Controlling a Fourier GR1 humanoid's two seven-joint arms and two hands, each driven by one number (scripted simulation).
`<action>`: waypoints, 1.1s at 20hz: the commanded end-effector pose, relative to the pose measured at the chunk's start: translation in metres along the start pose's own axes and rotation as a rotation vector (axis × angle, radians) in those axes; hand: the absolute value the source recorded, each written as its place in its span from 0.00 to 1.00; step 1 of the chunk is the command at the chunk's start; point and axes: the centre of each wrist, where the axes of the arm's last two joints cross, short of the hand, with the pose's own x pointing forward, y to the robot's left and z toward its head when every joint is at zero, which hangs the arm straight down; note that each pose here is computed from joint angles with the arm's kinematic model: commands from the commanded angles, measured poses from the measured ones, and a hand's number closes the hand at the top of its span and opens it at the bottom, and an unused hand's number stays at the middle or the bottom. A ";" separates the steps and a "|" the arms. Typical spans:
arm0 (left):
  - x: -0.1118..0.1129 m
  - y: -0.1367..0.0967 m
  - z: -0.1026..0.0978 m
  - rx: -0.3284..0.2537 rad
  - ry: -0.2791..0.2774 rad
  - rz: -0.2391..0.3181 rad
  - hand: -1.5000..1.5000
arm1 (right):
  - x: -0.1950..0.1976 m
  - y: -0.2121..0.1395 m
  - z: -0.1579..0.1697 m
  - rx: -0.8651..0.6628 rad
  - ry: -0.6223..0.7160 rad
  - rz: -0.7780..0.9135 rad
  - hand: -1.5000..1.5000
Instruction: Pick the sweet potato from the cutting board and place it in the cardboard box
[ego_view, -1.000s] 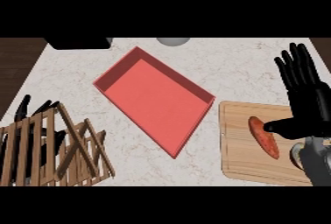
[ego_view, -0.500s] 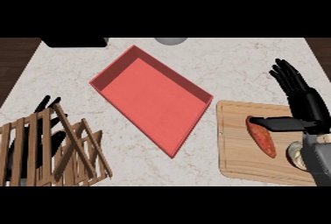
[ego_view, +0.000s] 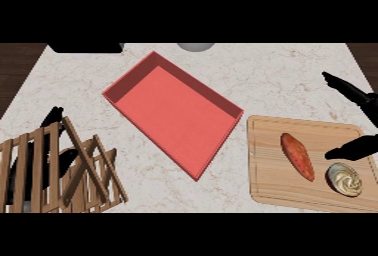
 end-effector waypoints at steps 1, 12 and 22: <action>0.002 -0.018 0.001 -0.061 0.042 0.050 0.50 | 0.014 -0.023 -0.001 0.219 0.115 0.210 0.00; -0.015 -0.031 -0.005 -0.034 0.078 0.036 0.50 | 0.034 0.030 -0.016 0.540 0.251 0.354 0.00; -0.011 -0.033 -0.001 -0.039 0.078 0.069 0.50 | 0.030 0.055 -0.028 0.497 0.343 0.400 0.00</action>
